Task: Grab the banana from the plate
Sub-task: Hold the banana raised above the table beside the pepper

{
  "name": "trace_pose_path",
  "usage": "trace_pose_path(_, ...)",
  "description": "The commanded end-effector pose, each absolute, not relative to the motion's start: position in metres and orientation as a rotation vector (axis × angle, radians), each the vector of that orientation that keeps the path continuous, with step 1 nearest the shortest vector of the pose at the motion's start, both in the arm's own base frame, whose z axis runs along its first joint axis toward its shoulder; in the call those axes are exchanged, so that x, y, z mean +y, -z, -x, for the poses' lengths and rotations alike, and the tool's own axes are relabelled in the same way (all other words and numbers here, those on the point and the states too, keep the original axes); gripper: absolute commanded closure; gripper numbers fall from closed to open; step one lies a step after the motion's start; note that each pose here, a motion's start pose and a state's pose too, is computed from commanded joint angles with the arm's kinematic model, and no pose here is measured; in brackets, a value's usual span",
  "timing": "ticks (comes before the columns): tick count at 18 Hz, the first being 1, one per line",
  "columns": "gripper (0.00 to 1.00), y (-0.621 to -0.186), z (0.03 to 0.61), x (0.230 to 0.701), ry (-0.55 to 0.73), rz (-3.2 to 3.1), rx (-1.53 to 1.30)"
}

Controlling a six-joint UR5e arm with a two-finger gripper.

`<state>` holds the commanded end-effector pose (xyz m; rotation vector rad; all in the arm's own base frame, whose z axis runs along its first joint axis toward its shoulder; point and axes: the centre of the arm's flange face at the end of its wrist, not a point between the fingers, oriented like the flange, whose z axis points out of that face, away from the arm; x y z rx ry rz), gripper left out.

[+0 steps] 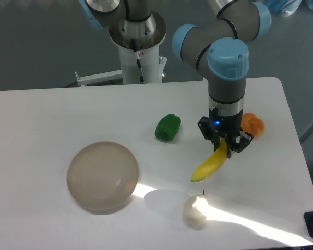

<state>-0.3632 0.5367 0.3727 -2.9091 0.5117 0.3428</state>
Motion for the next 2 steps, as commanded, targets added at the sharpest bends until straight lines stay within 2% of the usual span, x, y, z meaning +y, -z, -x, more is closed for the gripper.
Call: trace_pose_path(2, 0.65, -0.3751, 0.3642, 0.5387, -0.349, 2.907, 0.511)
